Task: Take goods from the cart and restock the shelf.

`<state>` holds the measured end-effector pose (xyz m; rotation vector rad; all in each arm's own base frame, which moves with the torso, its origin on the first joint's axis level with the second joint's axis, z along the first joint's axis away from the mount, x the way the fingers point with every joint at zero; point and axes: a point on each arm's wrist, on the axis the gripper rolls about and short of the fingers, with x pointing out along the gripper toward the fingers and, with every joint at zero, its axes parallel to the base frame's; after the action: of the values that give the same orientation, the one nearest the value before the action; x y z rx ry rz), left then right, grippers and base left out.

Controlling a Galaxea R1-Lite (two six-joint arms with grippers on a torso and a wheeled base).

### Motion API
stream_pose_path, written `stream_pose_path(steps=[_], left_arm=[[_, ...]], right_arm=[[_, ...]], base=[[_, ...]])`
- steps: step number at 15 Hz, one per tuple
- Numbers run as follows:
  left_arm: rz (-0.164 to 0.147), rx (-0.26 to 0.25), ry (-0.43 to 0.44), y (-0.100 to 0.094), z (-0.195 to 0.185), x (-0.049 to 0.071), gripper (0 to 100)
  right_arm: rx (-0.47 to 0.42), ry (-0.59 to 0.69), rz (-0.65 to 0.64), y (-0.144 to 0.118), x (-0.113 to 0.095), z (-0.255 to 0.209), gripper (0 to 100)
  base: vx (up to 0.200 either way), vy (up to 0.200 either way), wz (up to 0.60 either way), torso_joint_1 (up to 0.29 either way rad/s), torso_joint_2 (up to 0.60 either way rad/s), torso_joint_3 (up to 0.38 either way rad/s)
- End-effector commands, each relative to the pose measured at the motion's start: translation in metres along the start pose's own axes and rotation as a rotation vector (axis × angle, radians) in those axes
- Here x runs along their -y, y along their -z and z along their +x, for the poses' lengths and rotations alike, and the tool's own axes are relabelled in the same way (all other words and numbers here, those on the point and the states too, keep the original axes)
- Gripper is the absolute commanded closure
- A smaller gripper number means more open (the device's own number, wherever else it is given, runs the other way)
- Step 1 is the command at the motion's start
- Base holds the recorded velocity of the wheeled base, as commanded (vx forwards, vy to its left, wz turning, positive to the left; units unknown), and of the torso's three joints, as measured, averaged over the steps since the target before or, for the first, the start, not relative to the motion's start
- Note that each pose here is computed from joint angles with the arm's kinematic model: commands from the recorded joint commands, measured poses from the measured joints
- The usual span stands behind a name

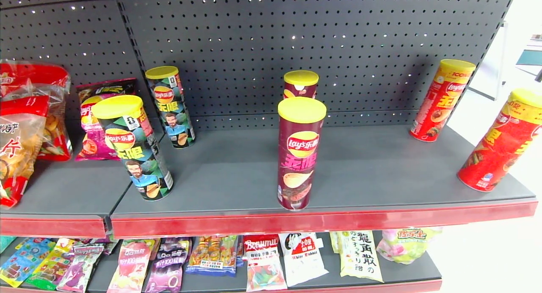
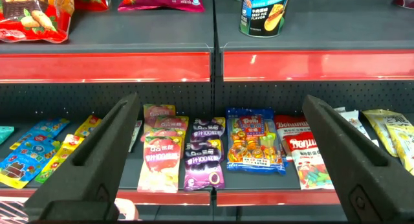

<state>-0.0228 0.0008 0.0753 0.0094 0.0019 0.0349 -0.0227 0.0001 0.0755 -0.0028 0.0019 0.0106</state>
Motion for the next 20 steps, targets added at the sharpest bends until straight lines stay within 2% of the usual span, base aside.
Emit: stream_pose_path(steps=[1,20], left_arm=[[0.0,0.0,0.0,0.0,0.0,0.0,0],[0.0,0.0,0.0,0.0,0.0,0.0,0]], right_arm=[[0.0,0.0,0.0,0.0,0.0,0.0,0],[0.0,0.0,-0.002,0.0,0.0,0.0,0]], base=[[0.0,0.0,0.0,0.0,0.0,0.0],[0.0,0.0,0.0,0.0,0.0,0.0]])
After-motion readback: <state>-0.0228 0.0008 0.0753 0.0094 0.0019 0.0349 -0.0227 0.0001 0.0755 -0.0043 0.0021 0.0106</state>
